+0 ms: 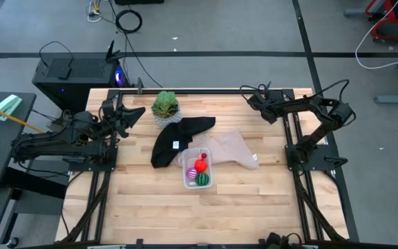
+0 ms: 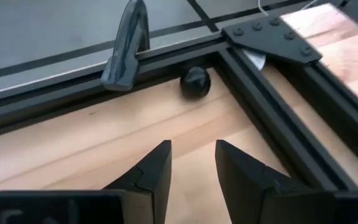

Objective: Pick and placing Produce into tupperware
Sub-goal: Put the plum into the transparent container

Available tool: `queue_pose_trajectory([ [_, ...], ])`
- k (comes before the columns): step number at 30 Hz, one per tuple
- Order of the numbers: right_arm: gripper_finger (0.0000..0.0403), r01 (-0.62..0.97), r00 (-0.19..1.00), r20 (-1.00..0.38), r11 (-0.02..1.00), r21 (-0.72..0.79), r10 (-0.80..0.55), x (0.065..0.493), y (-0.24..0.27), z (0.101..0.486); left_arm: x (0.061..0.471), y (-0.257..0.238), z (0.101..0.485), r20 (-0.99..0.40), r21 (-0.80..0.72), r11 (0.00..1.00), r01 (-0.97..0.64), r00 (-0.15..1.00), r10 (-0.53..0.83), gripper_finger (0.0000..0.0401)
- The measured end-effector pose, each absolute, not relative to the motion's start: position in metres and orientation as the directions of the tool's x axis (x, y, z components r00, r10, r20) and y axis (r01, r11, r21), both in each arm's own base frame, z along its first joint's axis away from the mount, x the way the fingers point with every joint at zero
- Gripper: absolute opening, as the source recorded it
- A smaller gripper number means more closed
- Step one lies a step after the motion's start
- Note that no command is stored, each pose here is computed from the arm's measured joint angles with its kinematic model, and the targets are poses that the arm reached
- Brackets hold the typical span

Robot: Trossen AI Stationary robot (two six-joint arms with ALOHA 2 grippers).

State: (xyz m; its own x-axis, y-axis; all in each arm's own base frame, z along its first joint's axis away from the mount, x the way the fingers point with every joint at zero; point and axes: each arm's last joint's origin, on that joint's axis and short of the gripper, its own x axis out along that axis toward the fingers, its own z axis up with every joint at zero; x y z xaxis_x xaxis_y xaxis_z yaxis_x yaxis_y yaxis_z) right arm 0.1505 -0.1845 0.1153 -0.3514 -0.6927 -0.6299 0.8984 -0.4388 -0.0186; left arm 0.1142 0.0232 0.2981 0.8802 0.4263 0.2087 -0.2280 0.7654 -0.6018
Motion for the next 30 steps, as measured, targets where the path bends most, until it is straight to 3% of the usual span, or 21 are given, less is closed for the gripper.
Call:
queue_pose_trajectory([
  [8,0.0116,0.951,-0.230,-0.640,-0.309,0.013,-0.734,0.179,-0.195,0.141,0.114,0.023,0.298,0.210,-0.601,0.766,-0.228,0.880,0.426,0.0051],
  [13,0.0067,0.988,-0.122,-0.594,-0.155,0.004,-0.795,0.207,-0.223,0.193,0.114,0.023,0.298,0.213,-0.602,0.766,-0.226,0.879,0.426,0.0052],
  [16,0.0019,0.998,-0.055,-0.575,-0.033,-0.049,-0.816,0.216,-0.242,0.235,0.114,0.023,0.299,0.213,-0.601,0.766,-0.226,0.879,0.426,0.0051],
  [18,0.0008,0.995,-0.053,-0.582,0.005,-0.098,-0.811,0.214,-0.257,0.264,0.114,0.023,0.299,0.213,-0.601,0.766,-0.226,0.879,0.426,0.0048],
  [24,0.0004,0.981,-0.144,-0.737,0.000,-0.191,-0.661,0.180,-0.305,0.312,0.114,0.023,0.298,0.212,-0.601,0.767,-0.226,0.879,0.426,0.0044],
  [30,0.0003,0.977,-0.213,-0.892,-0.061,-0.206,-0.399,0.154,-0.331,0.305,0.114,0.023,0.298,0.212,-0.600,0.767,-0.227,0.879,0.426,0.0044],
])
